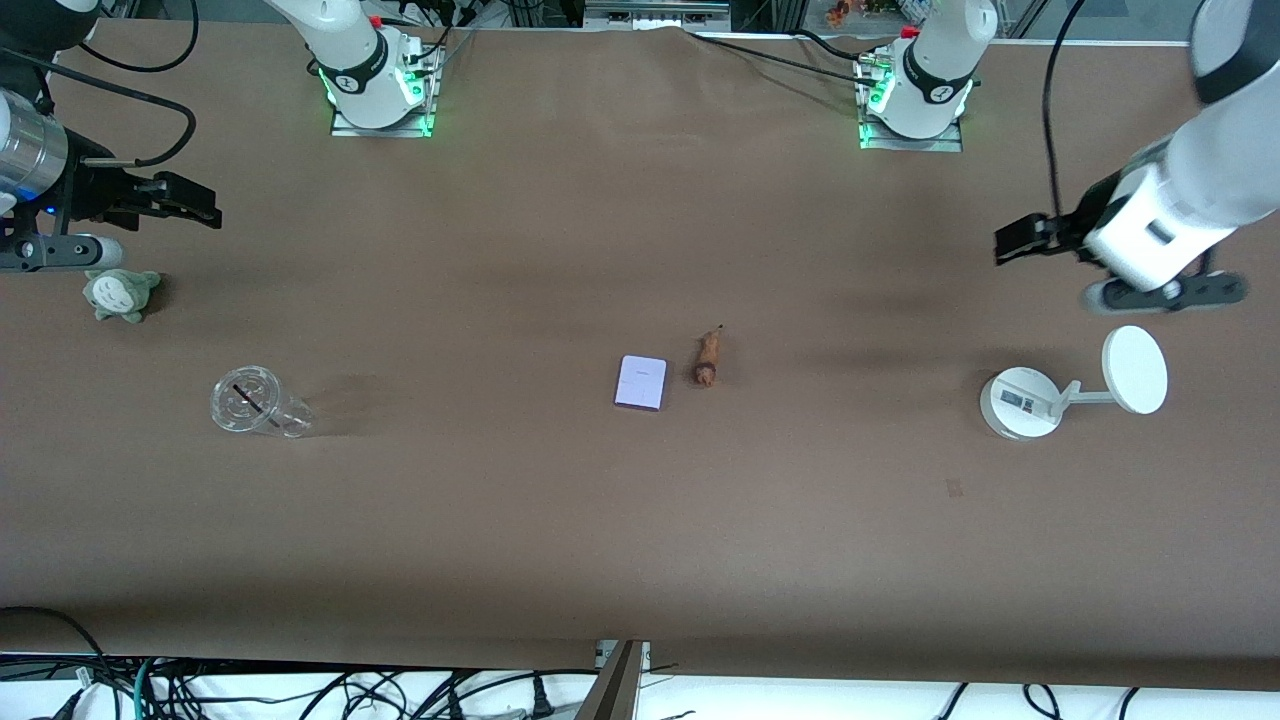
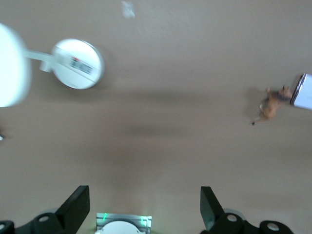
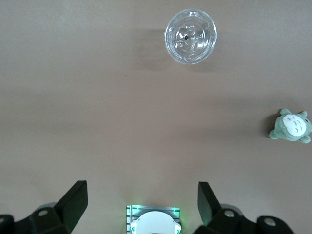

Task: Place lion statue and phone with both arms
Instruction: 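Reach the left gripper toward the brown lion statue beside the phone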

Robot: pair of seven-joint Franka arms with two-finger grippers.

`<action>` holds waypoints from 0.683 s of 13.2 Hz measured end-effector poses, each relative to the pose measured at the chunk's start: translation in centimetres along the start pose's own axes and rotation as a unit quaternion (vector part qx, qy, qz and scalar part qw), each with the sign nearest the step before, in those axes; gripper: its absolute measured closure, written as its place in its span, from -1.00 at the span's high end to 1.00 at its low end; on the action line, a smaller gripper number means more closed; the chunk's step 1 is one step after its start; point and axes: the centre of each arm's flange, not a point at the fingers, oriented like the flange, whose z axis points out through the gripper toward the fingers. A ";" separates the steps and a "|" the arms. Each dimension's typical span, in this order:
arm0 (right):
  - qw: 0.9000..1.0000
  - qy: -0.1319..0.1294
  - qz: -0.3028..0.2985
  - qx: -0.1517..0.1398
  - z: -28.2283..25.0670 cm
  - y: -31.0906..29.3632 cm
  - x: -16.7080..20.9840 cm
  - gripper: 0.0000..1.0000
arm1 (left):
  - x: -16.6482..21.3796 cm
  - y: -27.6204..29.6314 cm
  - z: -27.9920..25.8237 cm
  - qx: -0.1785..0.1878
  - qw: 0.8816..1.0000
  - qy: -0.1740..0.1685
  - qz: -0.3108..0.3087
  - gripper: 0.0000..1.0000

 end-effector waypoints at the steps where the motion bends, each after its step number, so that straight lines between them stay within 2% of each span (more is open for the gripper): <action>1: 1.000 -0.001 -0.001 -0.004 0.1 0.0 0.1 1.00 | 1.1 1.6 2.0 0.000 1.000 -0.014 0.013 1.00; 4: 1.000 -0.004 -0.003 -0.013 0.4 -0.3 0.3 1.00 | 3.7 7.6 7.2 -0.003 0.999 -0.012 0.048 1.00; 9: 1.000 -0.006 -0.002 -0.013 0.6 -0.3 0.4 1.00 | 4.9 21.2 16.4 -0.021 0.998 0.029 0.053 1.00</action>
